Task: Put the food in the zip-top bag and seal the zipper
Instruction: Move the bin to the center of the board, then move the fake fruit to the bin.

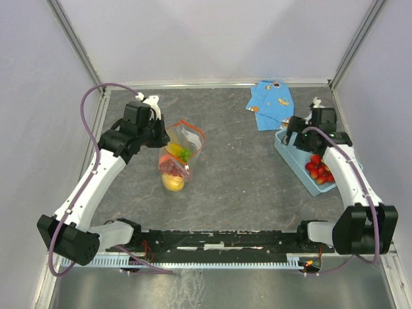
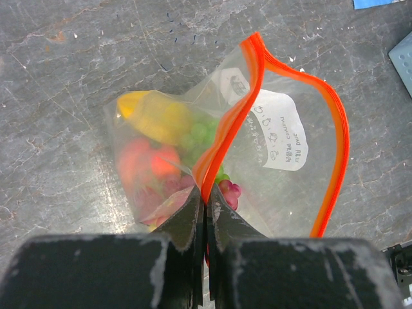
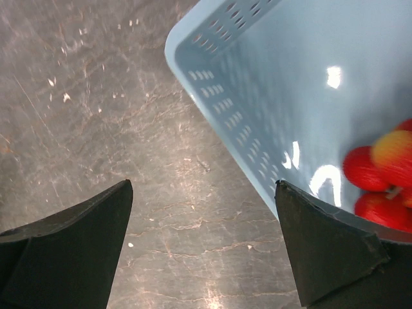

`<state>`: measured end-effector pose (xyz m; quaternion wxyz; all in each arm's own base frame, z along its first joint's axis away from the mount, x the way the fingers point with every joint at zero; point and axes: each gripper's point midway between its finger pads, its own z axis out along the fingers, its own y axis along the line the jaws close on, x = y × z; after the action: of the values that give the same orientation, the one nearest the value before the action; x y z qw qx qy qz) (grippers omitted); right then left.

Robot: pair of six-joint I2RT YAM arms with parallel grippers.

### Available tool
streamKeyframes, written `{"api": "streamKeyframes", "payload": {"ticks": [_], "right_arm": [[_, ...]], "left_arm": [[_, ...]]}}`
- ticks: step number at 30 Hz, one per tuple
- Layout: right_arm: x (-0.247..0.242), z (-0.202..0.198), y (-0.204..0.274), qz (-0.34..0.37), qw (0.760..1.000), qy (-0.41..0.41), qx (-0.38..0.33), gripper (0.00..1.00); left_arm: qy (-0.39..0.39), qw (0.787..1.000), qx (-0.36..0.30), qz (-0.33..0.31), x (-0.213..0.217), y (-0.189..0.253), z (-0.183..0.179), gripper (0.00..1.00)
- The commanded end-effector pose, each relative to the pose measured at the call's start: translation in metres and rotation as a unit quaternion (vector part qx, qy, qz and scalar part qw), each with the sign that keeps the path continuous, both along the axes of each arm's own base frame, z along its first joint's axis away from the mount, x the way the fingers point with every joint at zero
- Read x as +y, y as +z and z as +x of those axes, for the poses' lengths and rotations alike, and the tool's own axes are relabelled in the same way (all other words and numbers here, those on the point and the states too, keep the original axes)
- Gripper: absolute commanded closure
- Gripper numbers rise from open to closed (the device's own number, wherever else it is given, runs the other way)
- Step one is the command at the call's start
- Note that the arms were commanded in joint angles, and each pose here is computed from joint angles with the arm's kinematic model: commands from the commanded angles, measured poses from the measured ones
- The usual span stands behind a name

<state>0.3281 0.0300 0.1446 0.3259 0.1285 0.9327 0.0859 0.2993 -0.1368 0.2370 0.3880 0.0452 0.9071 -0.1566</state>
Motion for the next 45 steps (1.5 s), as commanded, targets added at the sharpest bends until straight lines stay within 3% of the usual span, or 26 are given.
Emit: {"api": "streamKeyframes", "payload": {"ticks": [1,10,20,33,39,45], "right_arm": [[-0.050,-0.013,0.025,-0.036,0.994,-0.103,-0.020,0.01],[-0.104,-0.045,-0.022,-0.026,0.972,-0.232,0.034,0.01],[-0.097,-0.035,-0.066,0.016,0.971,-0.229,0.066,0.01],[-0.067,0.029,-0.055,0.130,0.977,-0.169,0.006,0.02],[-0.063,0.060,-0.046,0.151,0.978,-0.147,-0.012,0.03],[-0.070,0.088,-0.048,0.128,0.983,-0.127,-0.013,0.03]], "left_arm": [[-0.024,0.998,-0.051,-0.004,-0.003,0.021,0.005,0.97],[-0.028,0.998,-0.054,-0.009,-0.004,0.023,0.004,0.97],[-0.028,0.998,-0.056,-0.009,-0.003,0.023,0.002,0.97],[-0.025,0.998,-0.055,-0.011,-0.001,0.022,0.004,0.97],[-0.024,0.998,-0.055,-0.013,-0.001,0.022,0.005,0.97],[-0.024,0.998,-0.055,-0.016,0.000,0.022,0.006,0.97]]}}
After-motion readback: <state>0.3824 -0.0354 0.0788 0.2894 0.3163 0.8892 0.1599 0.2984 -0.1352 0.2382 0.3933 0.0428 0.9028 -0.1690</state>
